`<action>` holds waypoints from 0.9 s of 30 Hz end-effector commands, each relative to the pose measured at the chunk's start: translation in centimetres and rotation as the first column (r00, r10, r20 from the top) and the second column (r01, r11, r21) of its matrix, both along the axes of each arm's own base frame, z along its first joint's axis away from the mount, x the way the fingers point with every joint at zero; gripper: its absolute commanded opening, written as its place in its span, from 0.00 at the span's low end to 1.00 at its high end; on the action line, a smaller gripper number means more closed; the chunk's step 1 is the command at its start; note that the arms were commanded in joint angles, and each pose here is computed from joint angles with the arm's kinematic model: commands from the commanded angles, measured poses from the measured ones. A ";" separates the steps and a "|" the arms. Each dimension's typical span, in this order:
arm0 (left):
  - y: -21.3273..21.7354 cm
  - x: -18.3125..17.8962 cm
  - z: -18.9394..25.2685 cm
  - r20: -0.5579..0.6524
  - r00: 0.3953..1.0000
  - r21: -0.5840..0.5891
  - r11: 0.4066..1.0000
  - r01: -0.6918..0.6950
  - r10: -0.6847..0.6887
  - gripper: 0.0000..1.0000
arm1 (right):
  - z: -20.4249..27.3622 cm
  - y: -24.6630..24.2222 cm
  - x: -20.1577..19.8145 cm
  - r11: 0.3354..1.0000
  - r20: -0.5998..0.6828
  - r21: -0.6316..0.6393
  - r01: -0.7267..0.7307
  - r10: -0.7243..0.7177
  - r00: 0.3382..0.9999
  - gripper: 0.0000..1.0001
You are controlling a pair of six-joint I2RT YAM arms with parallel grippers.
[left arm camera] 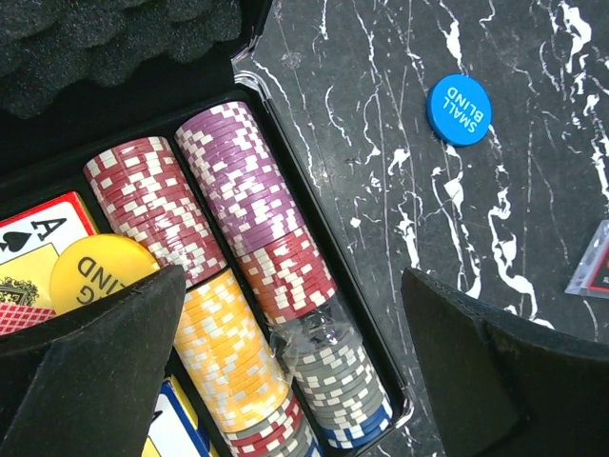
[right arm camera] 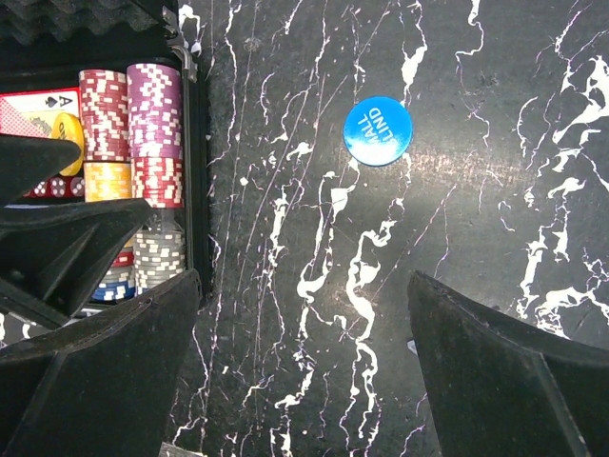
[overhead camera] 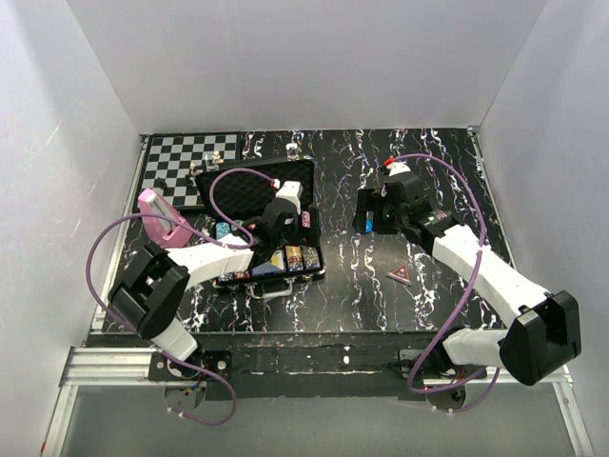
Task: Pack up texas hold em set
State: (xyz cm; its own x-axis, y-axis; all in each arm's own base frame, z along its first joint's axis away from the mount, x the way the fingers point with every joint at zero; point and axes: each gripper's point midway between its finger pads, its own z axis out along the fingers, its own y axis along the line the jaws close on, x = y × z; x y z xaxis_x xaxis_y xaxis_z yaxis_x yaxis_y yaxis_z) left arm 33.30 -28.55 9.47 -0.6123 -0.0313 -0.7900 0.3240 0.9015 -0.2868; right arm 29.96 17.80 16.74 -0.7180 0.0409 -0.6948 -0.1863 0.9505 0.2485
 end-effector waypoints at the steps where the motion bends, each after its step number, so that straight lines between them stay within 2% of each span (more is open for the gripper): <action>1: -0.3 1.1 1.0 0.051 0.999 0.009 1.000 -0.009 0.009 0.98 | 0.7 -0.1 -0.2 1.000 0.022 0.022 0.004 -0.004 1.000 0.96; 18: 1.0 1.2 0.4 0.053 0.998 0.067 0.997 -0.035 0.032 0.98 | -0.5 0.0 -0.1 1.000 -0.016 0.003 0.003 -0.003 1.000 0.96; 23: 1.1 1.2 1.2 0.064 0.997 0.071 0.997 -0.035 0.031 0.98 | -0.7 0.0 -0.1 1.000 -0.023 -0.003 0.002 -0.002 1.000 0.96; 27: 0.7 0.9 3.8 0.101 0.995 0.036 0.999 -0.005 0.001 0.98 | -0.9 -0.3 0.4 1.000 -0.025 -0.026 0.014 -0.014 1.000 0.97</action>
